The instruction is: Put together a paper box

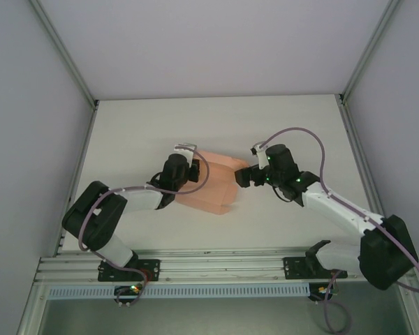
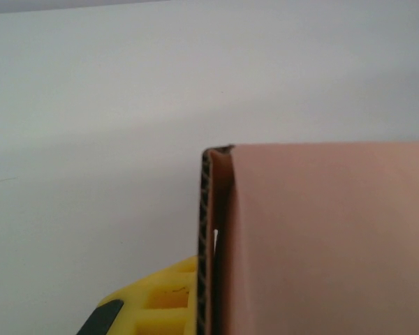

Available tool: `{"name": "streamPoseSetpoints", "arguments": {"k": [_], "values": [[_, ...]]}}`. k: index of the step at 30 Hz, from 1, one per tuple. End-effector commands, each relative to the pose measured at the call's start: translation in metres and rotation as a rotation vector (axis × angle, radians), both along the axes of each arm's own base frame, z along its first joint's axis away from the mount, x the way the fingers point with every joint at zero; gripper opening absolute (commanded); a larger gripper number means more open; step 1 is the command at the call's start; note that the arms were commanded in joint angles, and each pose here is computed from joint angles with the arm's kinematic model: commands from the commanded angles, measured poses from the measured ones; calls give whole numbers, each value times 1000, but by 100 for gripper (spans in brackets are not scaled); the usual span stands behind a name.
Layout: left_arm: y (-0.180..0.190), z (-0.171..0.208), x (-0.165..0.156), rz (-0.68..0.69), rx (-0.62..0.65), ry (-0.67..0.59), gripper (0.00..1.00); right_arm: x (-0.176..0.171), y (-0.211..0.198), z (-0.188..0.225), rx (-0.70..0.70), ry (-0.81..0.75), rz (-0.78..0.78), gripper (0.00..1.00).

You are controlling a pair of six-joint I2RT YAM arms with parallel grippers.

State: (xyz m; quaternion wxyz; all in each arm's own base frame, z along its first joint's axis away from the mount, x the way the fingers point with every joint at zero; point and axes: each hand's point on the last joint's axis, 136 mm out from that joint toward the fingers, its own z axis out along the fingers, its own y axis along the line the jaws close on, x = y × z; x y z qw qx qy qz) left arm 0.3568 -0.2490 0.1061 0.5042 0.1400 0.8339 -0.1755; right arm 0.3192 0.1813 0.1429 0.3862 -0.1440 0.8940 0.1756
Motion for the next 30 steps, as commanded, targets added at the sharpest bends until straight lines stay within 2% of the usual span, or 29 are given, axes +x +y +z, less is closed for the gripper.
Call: {"name": "streamPoseSetpoints", "arguments": {"k": [1, 5, 10, 14, 17, 23, 27, 30], "values": [[-14, 14, -9, -68, -62, -12, 0, 23, 8, 10, 34, -71, -15, 100], [-18, 11, -12, -70, -38, -17, 0, 27, 32, 6, 91, -64, 73, 100], [-34, 18, -19, -128, -45, -45, 0, 42, 37, 5, 113, -122, 23, 100], [-36, 19, -18, -112, -37, -44, 0, 53, 31, 15, 118, -231, -63, 100], [-35, 20, -18, -97, -44, -40, 0, 56, 17, 16, 91, -255, -130, 100], [-17, 25, -8, 9, -9, -38, 0, 28, 0, 15, 32, -218, -118, 100], [-12, 29, -5, 35, -4, -35, 0, -4, -7, 7, 24, -164, -59, 100], [-12, 35, -4, 29, -35, -23, 0, -19, -19, -3, -6, -125, -69, 100]]}}
